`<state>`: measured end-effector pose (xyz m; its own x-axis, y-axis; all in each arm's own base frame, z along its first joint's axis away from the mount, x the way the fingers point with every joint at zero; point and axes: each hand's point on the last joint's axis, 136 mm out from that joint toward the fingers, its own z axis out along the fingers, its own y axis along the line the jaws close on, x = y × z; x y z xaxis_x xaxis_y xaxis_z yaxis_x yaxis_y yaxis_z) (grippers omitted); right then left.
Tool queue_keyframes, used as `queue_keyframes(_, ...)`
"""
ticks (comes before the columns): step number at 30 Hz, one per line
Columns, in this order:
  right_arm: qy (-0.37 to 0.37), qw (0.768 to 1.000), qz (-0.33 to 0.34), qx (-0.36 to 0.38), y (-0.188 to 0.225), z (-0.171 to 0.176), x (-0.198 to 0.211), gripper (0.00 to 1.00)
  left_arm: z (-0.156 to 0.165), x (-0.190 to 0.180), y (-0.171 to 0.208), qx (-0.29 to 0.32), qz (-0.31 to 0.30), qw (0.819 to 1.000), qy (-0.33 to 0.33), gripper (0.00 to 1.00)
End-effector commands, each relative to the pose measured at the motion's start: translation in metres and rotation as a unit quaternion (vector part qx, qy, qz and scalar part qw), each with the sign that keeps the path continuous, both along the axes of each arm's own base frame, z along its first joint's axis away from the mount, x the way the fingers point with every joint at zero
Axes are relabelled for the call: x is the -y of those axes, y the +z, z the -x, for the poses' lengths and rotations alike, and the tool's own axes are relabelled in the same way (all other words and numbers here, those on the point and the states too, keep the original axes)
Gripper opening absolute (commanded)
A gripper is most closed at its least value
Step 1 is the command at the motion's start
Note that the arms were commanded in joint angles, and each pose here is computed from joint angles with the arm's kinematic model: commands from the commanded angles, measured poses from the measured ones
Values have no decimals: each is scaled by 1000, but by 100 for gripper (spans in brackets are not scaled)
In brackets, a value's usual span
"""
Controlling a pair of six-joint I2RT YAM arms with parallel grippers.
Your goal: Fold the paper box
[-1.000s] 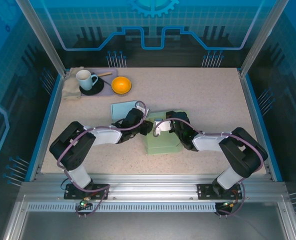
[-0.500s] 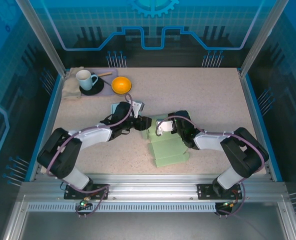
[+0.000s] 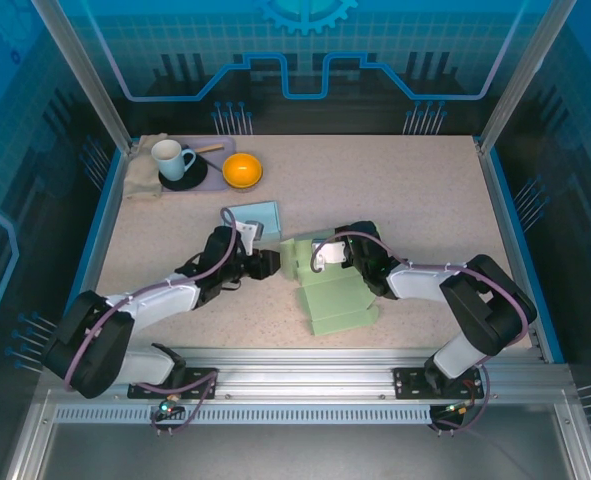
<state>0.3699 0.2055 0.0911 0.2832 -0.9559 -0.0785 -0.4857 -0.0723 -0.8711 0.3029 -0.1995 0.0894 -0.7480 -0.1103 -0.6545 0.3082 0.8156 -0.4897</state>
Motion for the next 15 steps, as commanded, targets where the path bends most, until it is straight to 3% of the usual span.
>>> queue_keyframes(1, 7, 1000, 13, -25, -17, 10, 1, 0, -2, -3, 4, 11, 20, 1000, 16, 50)
queue_keyframes(8, 7, 1000, 11, -14, -10, 11, 0, 0, -8, 18, -7, -13, 45, 998, -29, 51)
queue_keyframes(15, 0, 998, -23, 57, 19, 7, -9, 0, -17, 36, -2, -11, 74, 996, -57, 51)
